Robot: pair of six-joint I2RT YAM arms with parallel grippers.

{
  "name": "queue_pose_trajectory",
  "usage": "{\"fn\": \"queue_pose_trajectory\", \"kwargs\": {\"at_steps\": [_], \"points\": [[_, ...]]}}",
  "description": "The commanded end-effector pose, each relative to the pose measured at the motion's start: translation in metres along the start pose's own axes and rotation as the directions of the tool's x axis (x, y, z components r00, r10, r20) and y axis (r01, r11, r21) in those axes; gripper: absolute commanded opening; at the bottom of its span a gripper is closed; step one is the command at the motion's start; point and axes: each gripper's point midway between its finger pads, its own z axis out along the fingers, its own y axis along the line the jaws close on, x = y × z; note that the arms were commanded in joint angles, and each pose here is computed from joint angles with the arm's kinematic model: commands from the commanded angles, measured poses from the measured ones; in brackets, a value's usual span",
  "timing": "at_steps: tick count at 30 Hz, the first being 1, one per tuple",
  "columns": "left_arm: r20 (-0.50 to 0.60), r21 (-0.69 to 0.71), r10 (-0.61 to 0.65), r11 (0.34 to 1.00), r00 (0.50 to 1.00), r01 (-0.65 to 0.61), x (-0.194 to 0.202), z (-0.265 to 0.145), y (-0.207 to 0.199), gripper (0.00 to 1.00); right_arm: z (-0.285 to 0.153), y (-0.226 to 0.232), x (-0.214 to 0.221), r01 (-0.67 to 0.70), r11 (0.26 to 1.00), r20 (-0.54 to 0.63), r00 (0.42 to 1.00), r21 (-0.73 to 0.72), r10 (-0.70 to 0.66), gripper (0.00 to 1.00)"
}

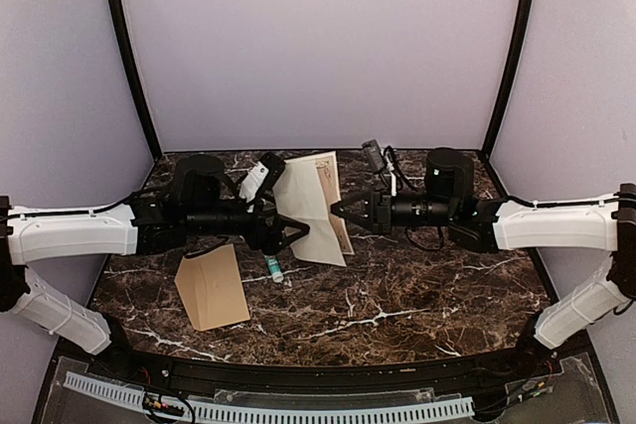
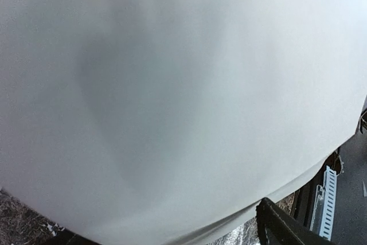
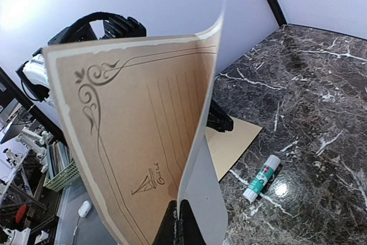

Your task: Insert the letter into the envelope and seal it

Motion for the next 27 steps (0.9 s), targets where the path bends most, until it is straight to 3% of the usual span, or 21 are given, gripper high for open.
{"fn": "queue_pose_trajectory", "kwargs": {"at_steps": [1, 7, 11, 14, 19, 27], "points": [[0.104, 0.008, 0.221, 0.975, 0.97, -0.223, -0.02, -0.018, -0.018, 0.89, -0.008, 0.028, 0.0, 0.011, 0.99, -0.015, 1.0, -0.14, -0.013, 0.0], [0.133, -0.044, 0.326, 0.945, 0.936, -0.323, -0.028, -0.028, -0.03, 0.91, -0.013, 0.032, 0.004, -0.018, 0.988, -0.029, 0.999, -0.152, 0.014, 0.0], [0.073, -0.178, 0.362, 0.922, 0.929, -0.345, -0.028, -0.029, -0.017, 0.92, -0.015, 0.033, 0.003, -0.036, 0.99, -0.028, 0.999, -0.138, 0.033, 0.0], [0.014, -0.285, 0.389, 0.884, 0.921, -0.37, -0.027, -0.03, -0.009, 0.98, -0.016, 0.032, 0.001, -0.058, 0.99, -0.025, 0.998, -0.129, 0.055, 0.0], [-0.035, -0.441, 0.428, 0.804, 0.903, -0.398, -0.033, -0.033, 0.0, 0.99, -0.016, 0.027, 0.004, -0.111, 0.988, -0.02, 0.994, -0.107, 0.109, 0.0], [-0.067, -0.534, 0.459, 0.734, 0.886, -0.42, -0.046, -0.036, -0.004, 0.99, -0.019, 0.009, 0.017, -0.216, 0.975, -0.016, 0.976, -0.055, 0.215, 0.0]]}}
